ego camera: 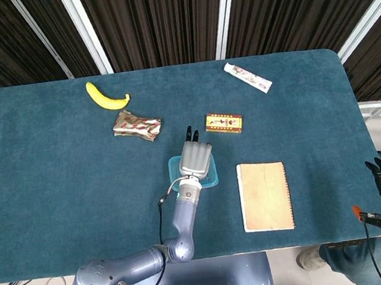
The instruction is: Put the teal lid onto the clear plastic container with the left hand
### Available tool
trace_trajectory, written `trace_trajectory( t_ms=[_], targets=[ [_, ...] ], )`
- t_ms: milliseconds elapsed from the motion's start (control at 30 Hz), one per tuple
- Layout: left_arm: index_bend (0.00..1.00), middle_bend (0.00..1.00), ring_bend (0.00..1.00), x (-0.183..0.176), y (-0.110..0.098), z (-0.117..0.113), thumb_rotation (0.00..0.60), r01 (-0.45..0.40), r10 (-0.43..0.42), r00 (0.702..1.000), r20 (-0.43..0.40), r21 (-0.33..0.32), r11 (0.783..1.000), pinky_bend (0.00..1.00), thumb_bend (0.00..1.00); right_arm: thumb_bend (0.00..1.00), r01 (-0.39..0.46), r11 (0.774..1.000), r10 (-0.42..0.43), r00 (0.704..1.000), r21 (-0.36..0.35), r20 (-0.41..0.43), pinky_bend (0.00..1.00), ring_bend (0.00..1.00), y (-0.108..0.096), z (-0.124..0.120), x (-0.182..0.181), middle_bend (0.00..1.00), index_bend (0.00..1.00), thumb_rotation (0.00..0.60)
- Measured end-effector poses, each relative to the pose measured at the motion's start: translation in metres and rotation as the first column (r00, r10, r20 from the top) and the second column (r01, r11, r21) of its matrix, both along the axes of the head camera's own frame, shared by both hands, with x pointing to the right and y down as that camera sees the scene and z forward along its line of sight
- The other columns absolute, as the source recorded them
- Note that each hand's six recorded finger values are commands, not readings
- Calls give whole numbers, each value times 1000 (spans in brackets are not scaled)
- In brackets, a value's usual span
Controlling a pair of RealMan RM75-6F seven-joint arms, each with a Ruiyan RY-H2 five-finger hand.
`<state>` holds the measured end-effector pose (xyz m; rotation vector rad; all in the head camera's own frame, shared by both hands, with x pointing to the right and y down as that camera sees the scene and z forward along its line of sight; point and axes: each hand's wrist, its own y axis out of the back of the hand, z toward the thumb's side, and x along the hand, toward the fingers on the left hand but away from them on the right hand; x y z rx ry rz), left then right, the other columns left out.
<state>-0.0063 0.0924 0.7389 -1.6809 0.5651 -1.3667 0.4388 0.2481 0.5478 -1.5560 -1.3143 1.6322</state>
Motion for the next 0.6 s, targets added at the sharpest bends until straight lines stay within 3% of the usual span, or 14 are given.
trace_trajectory(
  t_ms=[333, 600],
  targets=[
    [624, 508, 97, 3, -12, -30, 600, 15, -9, 997, -79, 64, 998, 39, 541, 273, 6, 1000, -6, 1000, 3, -7, 0, 22, 0, 0, 0, 5, 90, 600],
    [614, 499, 92, -1, -4, -53, 600, -18, 23, 987, -160, 31, 999, 36, 523, 274, 6, 1000, -6, 1000, 3, -11, 0, 21, 0, 0, 0, 4, 89, 600]
  ],
)
